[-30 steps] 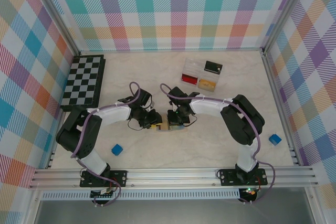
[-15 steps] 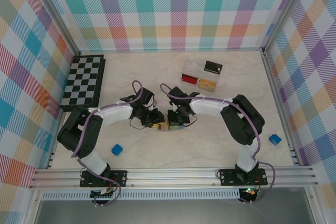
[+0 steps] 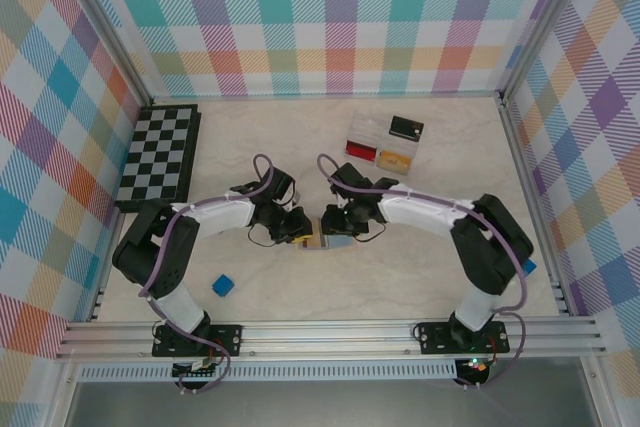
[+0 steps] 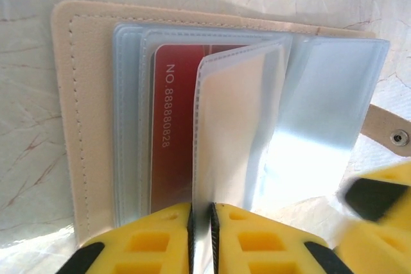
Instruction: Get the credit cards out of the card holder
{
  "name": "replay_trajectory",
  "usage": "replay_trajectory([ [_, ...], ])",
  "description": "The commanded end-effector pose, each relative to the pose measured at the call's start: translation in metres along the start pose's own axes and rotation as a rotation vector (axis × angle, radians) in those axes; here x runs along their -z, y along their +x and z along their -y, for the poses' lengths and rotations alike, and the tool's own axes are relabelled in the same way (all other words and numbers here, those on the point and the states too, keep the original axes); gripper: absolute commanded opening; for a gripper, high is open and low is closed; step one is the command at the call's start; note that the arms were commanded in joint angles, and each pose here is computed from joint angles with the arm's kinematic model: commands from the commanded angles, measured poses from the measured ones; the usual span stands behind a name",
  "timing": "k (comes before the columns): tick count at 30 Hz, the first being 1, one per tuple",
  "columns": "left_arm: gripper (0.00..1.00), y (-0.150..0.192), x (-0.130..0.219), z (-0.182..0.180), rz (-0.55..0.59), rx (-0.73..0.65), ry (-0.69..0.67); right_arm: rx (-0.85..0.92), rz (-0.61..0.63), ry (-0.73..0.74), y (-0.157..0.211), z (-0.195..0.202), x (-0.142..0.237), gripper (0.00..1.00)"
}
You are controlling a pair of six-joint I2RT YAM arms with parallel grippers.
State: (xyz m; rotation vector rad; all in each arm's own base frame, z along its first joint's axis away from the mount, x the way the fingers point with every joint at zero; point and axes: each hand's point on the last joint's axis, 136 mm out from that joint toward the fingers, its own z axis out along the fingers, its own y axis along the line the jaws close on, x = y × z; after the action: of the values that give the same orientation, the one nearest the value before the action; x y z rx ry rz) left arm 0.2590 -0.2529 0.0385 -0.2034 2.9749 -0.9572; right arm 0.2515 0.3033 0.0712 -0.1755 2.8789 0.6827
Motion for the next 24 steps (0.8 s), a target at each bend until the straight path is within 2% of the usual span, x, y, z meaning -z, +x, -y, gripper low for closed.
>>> replay_trajectory([
  [1, 0.20, -0.002, 0.007, 0.026, 0.007, -0.039, 0.090, -0.018, 0.151, 0.004, -0.019, 0.000, 0.031, 0.40],
  [6, 0.32, 0.000, 0.015, 0.058, -0.007, -0.070, 0.225, -0.072, 0.284, 0.064, -0.023, 0.025, 0.063, 0.56],
  [11, 0.40, 0.003, 0.017, 0.085, -0.013, -0.098, 0.289, -0.105, 0.365, 0.131, -0.023, 0.050, 0.086, 0.75],
  [14, 0.49, 0.002, 0.012, 0.093, -0.012, -0.100, 0.278, -0.096, 0.386, 0.155, -0.021, 0.057, 0.097, 0.96],
  [15, 0.50, -0.001, 0.010, 0.093, -0.013, -0.092, 0.269, -0.090, 0.395, 0.154, -0.021, 0.058, 0.100, 1.00],
  [24, 0.57, -0.015, 0.006, 0.077, 0.039, -0.038, 0.185, -0.035, 0.379, 0.126, -0.015, 0.056, 0.099, 1.00],
])
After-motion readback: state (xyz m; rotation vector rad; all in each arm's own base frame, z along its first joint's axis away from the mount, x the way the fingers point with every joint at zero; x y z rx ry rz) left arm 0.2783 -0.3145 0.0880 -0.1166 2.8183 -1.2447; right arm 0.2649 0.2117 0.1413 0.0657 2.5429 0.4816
